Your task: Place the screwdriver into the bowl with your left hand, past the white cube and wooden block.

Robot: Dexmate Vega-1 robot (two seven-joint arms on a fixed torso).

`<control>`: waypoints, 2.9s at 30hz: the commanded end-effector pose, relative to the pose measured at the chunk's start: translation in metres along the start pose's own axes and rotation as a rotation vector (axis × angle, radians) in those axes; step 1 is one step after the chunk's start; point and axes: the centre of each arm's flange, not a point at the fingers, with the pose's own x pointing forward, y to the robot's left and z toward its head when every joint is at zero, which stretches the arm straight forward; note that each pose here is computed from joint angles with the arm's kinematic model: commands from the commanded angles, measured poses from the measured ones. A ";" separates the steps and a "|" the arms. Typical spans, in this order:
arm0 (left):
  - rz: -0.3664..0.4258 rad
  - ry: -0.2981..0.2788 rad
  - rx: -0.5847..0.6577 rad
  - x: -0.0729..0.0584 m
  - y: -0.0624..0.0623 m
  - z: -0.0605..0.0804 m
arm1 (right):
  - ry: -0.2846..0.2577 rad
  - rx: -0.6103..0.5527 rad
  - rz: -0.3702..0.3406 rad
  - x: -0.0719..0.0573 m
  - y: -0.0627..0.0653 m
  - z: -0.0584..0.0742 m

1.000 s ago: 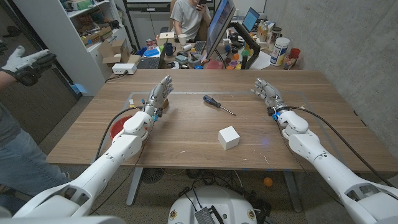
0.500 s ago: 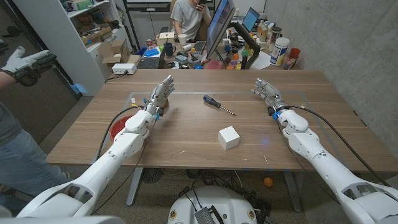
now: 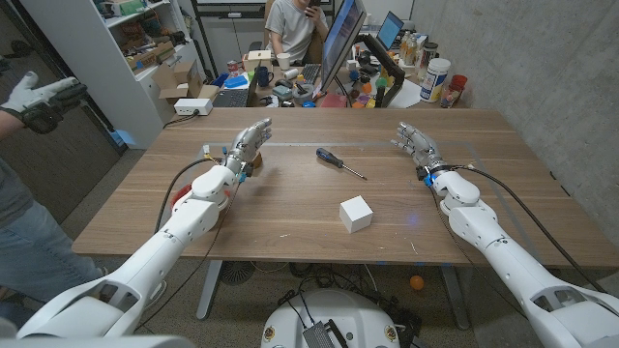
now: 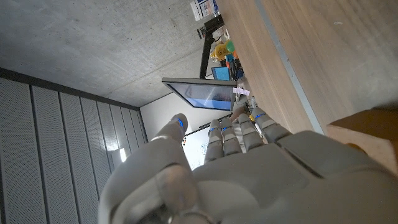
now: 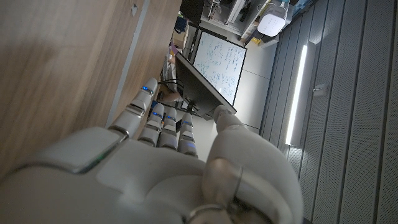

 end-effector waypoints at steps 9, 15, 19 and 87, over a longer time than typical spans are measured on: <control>-0.055 0.063 0.219 0.000 0.011 0.031 | 0.002 0.010 -0.011 -0.003 -0.002 -0.002; -0.093 0.106 0.365 -0.001 0.017 0.046 | -0.006 0.022 -0.020 -0.002 -0.003 -0.003; -0.130 0.122 0.438 -0.001 0.020 0.057 | -0.007 0.027 -0.016 0.000 -0.003 -0.004; -0.743 0.063 1.911 0.074 -0.088 0.134 | -0.113 0.035 -0.058 0.007 -0.004 0.021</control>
